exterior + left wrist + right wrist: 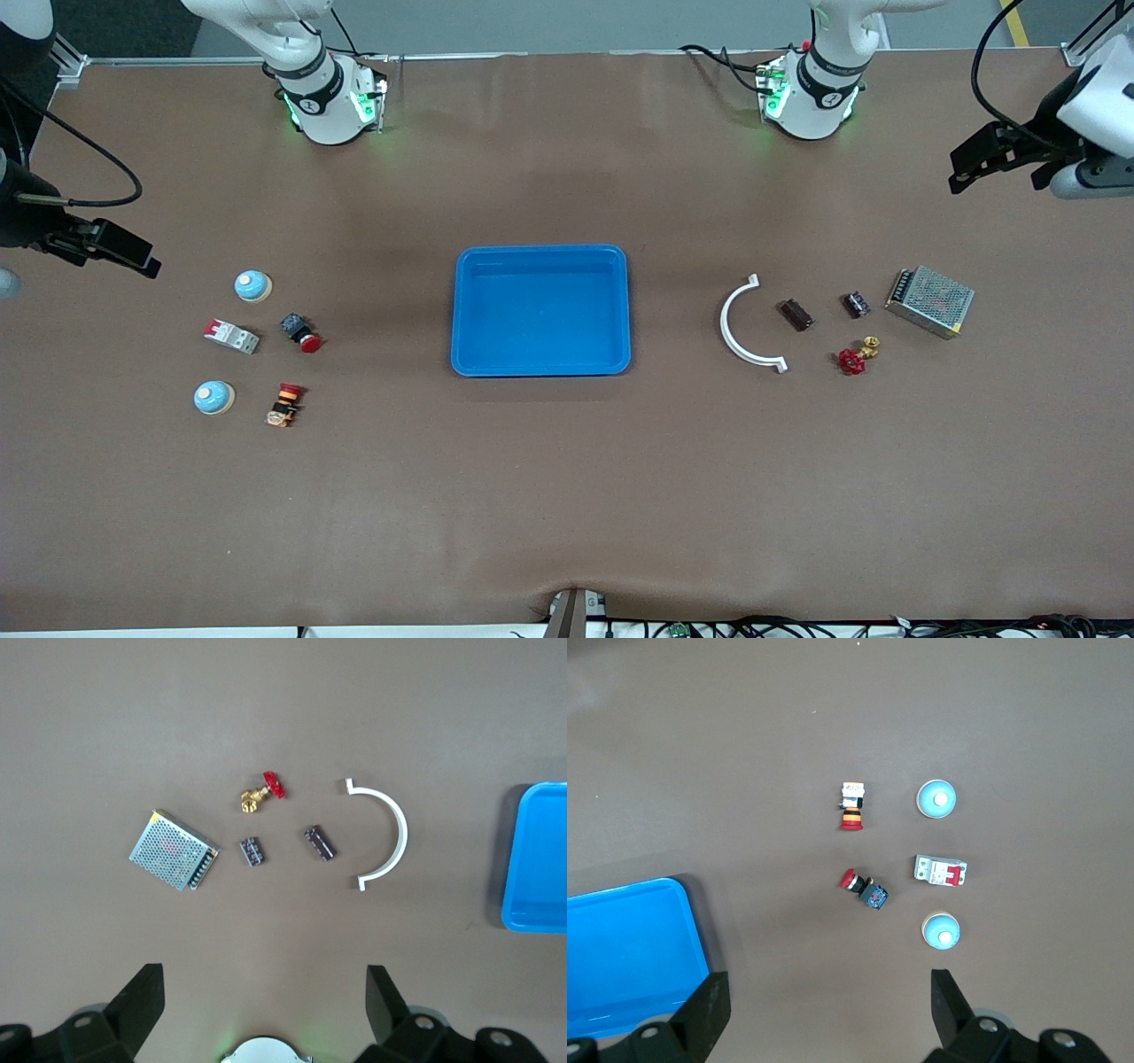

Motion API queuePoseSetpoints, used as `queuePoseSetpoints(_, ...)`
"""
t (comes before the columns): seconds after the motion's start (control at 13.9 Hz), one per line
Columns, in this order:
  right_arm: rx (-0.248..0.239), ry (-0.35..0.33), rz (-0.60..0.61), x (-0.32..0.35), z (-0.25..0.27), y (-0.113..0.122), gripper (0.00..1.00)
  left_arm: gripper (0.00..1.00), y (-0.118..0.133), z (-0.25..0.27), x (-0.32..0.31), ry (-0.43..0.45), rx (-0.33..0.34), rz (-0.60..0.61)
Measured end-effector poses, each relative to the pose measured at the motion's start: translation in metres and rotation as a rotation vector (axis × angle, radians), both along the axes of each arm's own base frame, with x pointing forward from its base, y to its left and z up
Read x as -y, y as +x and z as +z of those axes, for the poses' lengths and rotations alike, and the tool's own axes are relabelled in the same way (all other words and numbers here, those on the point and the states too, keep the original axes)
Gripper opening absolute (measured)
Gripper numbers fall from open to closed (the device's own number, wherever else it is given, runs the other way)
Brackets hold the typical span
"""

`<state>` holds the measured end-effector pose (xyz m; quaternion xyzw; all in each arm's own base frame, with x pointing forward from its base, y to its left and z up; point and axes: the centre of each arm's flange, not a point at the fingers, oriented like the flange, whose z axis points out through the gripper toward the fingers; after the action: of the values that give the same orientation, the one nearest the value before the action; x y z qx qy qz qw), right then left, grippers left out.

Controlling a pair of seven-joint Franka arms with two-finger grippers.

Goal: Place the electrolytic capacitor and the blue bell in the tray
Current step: 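Move the left gripper toward the capacitors while the right gripper reaches the bells, then grasp a capacitor with the left gripper while the right gripper grasps a bell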

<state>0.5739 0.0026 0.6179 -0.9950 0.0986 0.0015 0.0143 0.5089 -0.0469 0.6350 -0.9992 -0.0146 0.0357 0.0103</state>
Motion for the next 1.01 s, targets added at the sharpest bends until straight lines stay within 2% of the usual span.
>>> queuePoseSetpoints(0.14, -0.001, 0.0, 0.0, 0.0, 0.0, 0.0, 1.0, 1.0, 0.006, -0.031, -0.003, 0.003, -0.054, 0.009)
queuePoseSetpoints(0.29, -0.004, -0.008, -0.001, 0.002, -0.002, 0.0, 1.0, 1.0, 0.014, -0.065, -0.011, 0.002, -0.079, 0.037)
queuePoseSetpoints(0.5, -0.002, -0.026, -0.012, 0.01, -0.02, 0.007, 1.0, 1.0, 0.017, -0.12, -0.009, -0.017, -0.1, 0.168)
queuePoseSetpoints(0.79, -0.014, -0.037, -0.053, 0.042, -0.114, 0.046, 1.0, 1.0, 0.006, -0.188, 0.018, -0.001, -0.102, 0.275)
queuePoseSetpoints(1.01, -0.01, -0.048, -0.06, 0.058, -0.181, 0.064, 1.0, 1.0, -0.007, -0.239, 0.03, 0.004, -0.073, 0.314)
